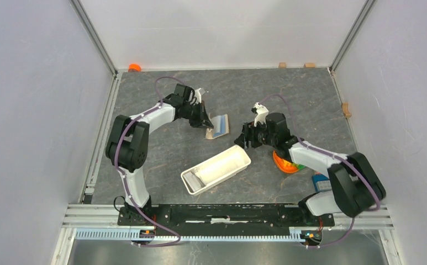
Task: Put the credit cards into the card holder
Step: Open the card holder at the center of the board.
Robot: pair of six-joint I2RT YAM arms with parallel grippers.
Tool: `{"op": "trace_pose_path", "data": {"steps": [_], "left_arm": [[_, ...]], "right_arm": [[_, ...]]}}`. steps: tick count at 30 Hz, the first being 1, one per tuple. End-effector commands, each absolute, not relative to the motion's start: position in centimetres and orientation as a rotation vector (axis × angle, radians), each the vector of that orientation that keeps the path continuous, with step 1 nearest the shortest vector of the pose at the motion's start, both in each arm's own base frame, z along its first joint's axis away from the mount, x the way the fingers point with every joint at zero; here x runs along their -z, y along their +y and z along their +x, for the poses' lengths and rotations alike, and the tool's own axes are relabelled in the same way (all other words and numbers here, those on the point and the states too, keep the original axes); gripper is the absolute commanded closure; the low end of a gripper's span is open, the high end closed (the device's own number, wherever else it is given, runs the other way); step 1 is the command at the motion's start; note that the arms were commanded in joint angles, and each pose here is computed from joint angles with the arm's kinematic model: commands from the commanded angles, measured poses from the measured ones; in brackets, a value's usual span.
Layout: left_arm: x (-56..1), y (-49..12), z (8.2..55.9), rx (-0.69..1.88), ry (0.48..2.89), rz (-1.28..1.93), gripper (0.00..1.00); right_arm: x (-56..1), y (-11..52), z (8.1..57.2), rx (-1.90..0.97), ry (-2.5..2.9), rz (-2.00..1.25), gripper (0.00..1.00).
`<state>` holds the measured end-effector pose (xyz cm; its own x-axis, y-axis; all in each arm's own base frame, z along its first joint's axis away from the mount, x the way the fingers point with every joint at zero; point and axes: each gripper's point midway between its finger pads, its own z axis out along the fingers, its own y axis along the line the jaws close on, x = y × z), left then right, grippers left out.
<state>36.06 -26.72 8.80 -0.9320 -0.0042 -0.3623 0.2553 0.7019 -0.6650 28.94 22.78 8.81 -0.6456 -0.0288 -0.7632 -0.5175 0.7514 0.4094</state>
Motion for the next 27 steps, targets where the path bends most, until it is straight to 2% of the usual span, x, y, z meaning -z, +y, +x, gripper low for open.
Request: {"op": "trace_pose_path", "data": {"steps": [1, 11, 14, 20, 25, 27], "left_arm": [[-5.6, -23.3, 36.4, 0.927, 2.668, 0.171, 0.98], [-4.6, -22.3, 36.8, 0.891, 2.718, 0.174, 0.98], [-4.8, -22.4, 36.9, 0.903, 2.712, 0.183, 0.98], [-7.0, -23.1, 37.4, 0.951, 2.646, 0.211, 0.98], [-8.5, -23.4, 37.4, 0.984, 2.597, 0.222, 0.98], [-8.7, -23.5, 37.4, 0.997, 2.591, 0.225, 0.98]], "right_arm": [[-12.4, 26.4, 32.3, -0.951, 2.051, -0.415, 0.35], [-11.8, 29.9, 35.7, -1.064, 2.076, -0.435, 0.49], [-12.7, 30.7, 35.9, -1.096, 2.044, -0.456, 0.50], [-11.8, 31.5, 36.9, -0.914, 2.100, -0.523, 0.33], [-9.6, 29.8, 38.7, -0.569, 2.165, -0.479, 0.27], [-9.0, 29.9, 38.7, -0.549, 2.170, -0.482, 0.27]]}}
